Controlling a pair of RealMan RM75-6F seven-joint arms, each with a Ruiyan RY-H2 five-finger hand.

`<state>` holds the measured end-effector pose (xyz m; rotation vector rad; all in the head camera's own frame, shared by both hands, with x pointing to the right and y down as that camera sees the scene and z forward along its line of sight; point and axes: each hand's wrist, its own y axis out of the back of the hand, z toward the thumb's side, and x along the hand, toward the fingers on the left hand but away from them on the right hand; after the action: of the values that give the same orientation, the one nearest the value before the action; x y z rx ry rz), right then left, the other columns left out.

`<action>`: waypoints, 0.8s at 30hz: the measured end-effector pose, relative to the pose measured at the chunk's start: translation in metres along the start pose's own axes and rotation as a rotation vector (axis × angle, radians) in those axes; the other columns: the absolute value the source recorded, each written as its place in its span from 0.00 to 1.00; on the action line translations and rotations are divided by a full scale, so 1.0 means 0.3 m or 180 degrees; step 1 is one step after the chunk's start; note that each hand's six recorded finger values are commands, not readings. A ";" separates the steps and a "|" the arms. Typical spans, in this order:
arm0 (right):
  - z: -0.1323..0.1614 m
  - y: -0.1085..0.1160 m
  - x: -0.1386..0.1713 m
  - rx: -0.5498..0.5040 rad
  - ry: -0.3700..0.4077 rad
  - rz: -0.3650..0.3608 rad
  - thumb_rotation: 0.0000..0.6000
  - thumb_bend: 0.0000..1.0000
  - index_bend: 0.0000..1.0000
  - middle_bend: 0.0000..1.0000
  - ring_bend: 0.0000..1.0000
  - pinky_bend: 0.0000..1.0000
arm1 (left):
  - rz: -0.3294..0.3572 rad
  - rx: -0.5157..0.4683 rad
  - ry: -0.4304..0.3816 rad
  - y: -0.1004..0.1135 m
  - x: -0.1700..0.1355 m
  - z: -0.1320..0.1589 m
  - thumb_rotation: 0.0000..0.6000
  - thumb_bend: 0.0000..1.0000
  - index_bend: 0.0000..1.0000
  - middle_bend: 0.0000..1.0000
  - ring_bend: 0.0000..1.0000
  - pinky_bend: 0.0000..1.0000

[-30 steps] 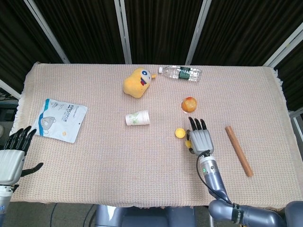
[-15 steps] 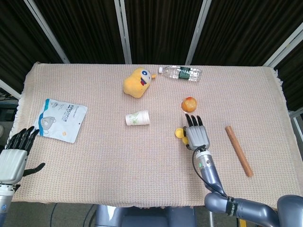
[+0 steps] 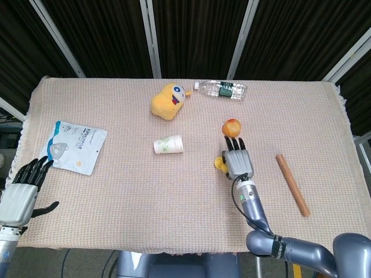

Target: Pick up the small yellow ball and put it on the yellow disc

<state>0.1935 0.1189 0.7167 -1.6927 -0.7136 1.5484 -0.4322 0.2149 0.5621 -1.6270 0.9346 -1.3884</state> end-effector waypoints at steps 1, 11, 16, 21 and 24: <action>0.002 -0.001 -0.003 0.0016 0.0004 0.0002 1.00 0.13 0.57 0.00 0.00 0.00 | 0.0003 -0.0005 -0.0001 0.001 0.001 0.000 1.00 0.01 0.00 0.00 0.00 0.12; 0.035 -0.014 -0.046 0.0129 0.0062 0.0020 1.00 0.13 0.57 0.00 0.00 0.00 | -0.0007 -0.0045 -0.0023 0.002 0.003 0.003 1.00 0.01 0.00 0.00 0.00 0.12; 0.038 -0.026 -0.062 0.0165 0.0074 0.0038 1.00 0.13 0.57 0.00 0.00 0.00 | -0.0012 -0.0035 -0.0072 0.004 0.002 0.012 1.00 0.01 0.00 0.00 0.00 0.12; 0.033 -0.033 -0.076 0.0169 0.0063 0.0051 1.00 0.13 0.57 0.00 0.00 0.00 | -0.0034 -0.0041 -0.0086 0.002 0.005 0.014 1.00 0.01 0.00 0.00 0.00 0.12; 0.030 -0.034 -0.080 0.0172 0.0055 0.0055 1.00 0.13 0.57 0.00 0.00 0.00 | -0.0041 -0.0051 -0.0081 0.001 0.006 0.014 1.00 0.01 0.00 0.00 0.00 0.12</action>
<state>0.1823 0.1070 0.7389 -1.6747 -0.6442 1.5494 -0.4279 0.2135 0.5621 -1.6616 0.9243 -1.3690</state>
